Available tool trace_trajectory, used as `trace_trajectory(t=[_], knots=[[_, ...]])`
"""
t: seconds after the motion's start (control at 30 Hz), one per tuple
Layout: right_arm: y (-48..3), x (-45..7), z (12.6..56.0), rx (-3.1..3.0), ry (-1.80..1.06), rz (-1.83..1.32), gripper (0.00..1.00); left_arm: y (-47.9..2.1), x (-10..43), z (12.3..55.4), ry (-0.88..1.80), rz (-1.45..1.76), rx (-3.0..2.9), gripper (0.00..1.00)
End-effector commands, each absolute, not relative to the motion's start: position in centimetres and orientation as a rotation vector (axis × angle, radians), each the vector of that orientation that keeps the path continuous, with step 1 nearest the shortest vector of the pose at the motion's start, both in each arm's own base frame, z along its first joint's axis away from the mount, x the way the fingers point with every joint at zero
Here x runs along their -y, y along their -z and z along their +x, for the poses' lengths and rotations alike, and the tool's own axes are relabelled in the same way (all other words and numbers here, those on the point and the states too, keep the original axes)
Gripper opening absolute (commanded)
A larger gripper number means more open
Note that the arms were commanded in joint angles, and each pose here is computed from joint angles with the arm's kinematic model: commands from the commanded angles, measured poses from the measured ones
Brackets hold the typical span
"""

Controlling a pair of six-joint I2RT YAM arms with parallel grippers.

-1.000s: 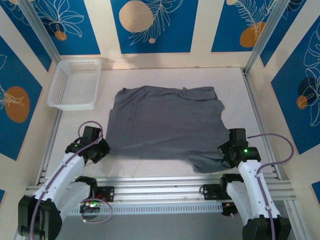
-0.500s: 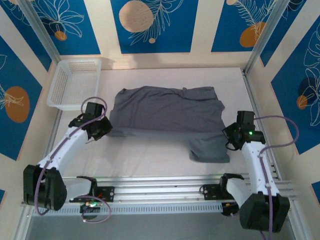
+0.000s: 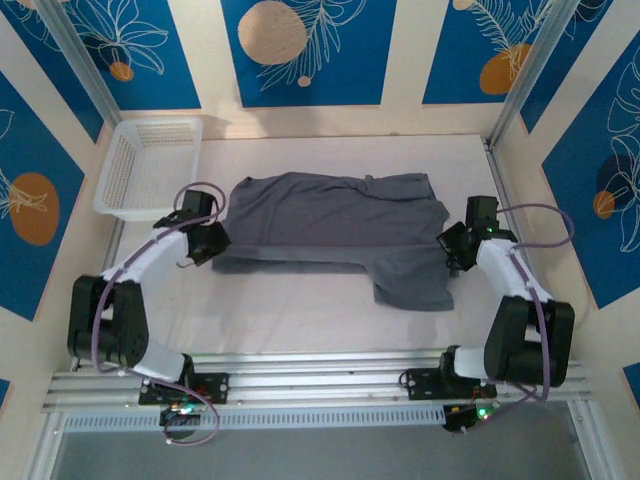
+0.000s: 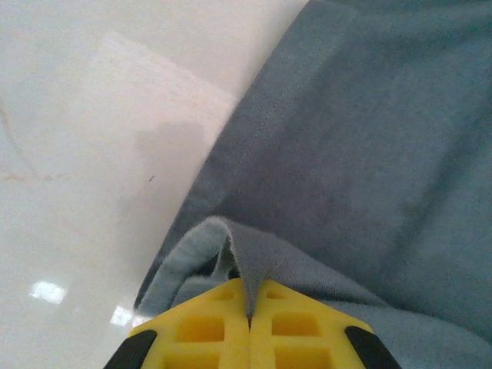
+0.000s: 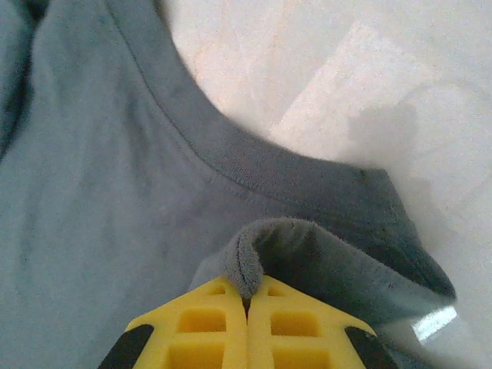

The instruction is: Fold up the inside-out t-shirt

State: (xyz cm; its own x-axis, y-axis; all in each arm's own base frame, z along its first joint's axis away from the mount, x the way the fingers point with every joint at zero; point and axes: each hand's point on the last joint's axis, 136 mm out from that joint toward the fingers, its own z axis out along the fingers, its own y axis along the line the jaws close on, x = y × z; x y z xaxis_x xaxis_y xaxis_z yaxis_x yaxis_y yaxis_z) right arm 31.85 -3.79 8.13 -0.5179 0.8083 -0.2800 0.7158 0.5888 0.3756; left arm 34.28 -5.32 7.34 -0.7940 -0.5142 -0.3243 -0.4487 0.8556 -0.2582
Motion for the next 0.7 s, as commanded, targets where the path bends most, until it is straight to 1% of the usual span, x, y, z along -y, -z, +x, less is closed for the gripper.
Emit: trace_trajectory(t=[0.0,0.03,0.1,0.13,0.17,0.27,0.3,0.37,0.4,0.53,0.6,0.67], knots=[[-7.7,4.6,33.9,-2.393,-0.28,1.172,0.0,-6.3,5.2,36.2,0.238,-0.687,-2.65,0.0],[-7.1,4.7,33.8,-2.412,-0.266,1.177,0.05,-5.9,5.2,36.5,0.233,-0.678,-2.658,0.0],[-6.4,4.6,33.8,-2.45,-0.259,1.185,0.25,-5.4,5.2,37.1,0.221,-0.66,-2.672,0.1],[-6.5,4.5,33.8,-2.467,-0.27,1.175,0.32,-5.5,5.2,37.2,0.213,-0.658,-2.673,0.16],[-6.9,4.5,33.7,-2.477,-0.268,1.164,0.39,-5.7,5.0,37.1,0.198,-0.658,-2.673,0.26],[-8.5,6.0,31.9,-2.457,-0.177,1.219,0.5,-7.5,4.3,36.6,0.155,-0.646,-2.647,0.51],[-8.7,6.4,30.9,-2.449,-0.162,1.256,0.53,-8.2,4.0,36.3,0.142,-0.64,-2.633,0.56],[-8.5,6.4,28.6,-2.447,-0.204,1.339,0.54,-9.8,3.7,35.4,0.145,-0.634,-2.597,0.61],[-8.2,5.9,27.6,-2.456,-0.23,1.357,0.54,-10.6,3.9,35.0,0.174,-0.628,-2.58,0.61],[-5.6,2.8,22.9,-2.519,-0.333,1.437,0.53,-13.1,6.8,33.0,0.427,-0.549,-2.504,0.64],[-4.4,2.1,21.2,-2.539,-0.341,1.471,0.53,-13.8,7.6,32.1,0.476,-0.515,-2.483,0.65],[-3.2,1.8,20.4,-2.553,-0.337,1.472,0.53,-13.6,7.6,31.3,0.468,-0.511,-2.487,0.65]])
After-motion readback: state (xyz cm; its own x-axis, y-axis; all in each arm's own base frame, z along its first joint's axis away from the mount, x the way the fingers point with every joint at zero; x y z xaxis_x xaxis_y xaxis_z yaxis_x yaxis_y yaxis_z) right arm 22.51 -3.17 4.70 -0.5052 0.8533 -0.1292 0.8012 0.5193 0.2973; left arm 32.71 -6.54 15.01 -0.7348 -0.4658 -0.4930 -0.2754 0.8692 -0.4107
